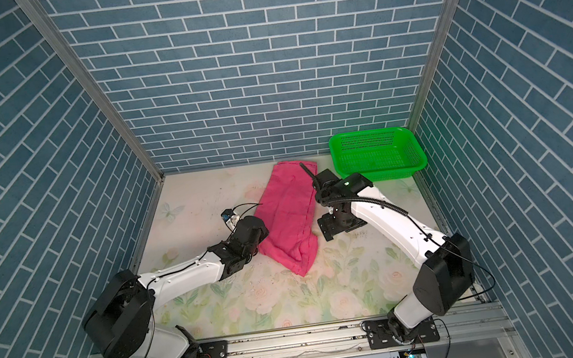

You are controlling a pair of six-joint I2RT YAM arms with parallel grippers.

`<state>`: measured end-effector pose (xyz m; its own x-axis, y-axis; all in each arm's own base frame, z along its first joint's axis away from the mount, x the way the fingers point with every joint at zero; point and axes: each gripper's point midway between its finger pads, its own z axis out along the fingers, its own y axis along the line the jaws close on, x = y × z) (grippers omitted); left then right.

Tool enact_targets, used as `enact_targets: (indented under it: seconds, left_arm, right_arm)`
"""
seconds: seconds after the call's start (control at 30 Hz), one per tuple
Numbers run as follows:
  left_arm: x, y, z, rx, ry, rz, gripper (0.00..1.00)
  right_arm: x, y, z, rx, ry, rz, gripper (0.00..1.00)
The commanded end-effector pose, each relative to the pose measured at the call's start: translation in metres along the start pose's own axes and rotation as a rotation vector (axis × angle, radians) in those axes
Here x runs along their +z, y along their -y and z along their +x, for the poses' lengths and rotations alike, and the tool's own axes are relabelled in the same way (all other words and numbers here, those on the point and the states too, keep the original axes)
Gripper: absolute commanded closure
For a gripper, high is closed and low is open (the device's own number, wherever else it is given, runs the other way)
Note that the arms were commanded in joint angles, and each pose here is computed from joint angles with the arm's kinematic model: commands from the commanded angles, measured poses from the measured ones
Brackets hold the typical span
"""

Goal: Roll up the long pants
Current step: Roll the long pant at the center of the board.

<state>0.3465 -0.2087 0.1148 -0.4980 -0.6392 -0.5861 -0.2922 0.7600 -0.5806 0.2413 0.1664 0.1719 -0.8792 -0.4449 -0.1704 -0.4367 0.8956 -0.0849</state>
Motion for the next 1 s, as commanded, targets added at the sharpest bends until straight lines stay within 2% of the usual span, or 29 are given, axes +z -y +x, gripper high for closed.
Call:
enact_targets:
  seconds: [0.0,0.17,0.23,0.43,0.53,0.7,0.8,0.97]
  left_arm:
    - [-0.011,-0.030,0.000,-0.009,-0.022,-0.053,0.55]
    - [-0.042,-0.063,-0.012,-0.174,-0.005,-0.089,0.42]
    - [-0.059,-0.073,-0.023,-0.244,0.022,-0.073,0.38]
    - [-0.099,-0.111,-0.065,-0.408,0.119,-0.047,0.32]
    - [-0.107,-0.122,-0.076,-0.429,0.120,-0.048,0.32]
    - [-0.105,-0.127,-0.065,-0.401,0.035,-0.085,0.33]
    - [-0.108,-0.130,-0.064,-0.402,0.027,-0.094,0.33]
    - [-0.117,-0.133,-0.066,-0.417,0.036,-0.089,0.33]
  right_arm:
    - [-0.004,-0.008,0.006,-0.176,0.005,0.033,0.14]
    - [-0.009,-0.046,0.008,-0.380,0.041,0.026,0.17]
    - [-0.008,-0.067,0.014,-0.506,0.053,0.046,0.17]
    - [0.012,-0.124,0.030,-0.758,0.062,0.076,0.14]
    - [0.024,-0.148,0.038,-0.831,0.061,0.070,0.14]
    - [0.044,-0.191,0.049,-0.939,0.032,0.080,0.14]
    - [0.058,-0.215,0.049,-0.995,0.037,0.108,0.15]
    - [0.084,-0.222,0.032,-1.025,0.060,0.224,0.12]
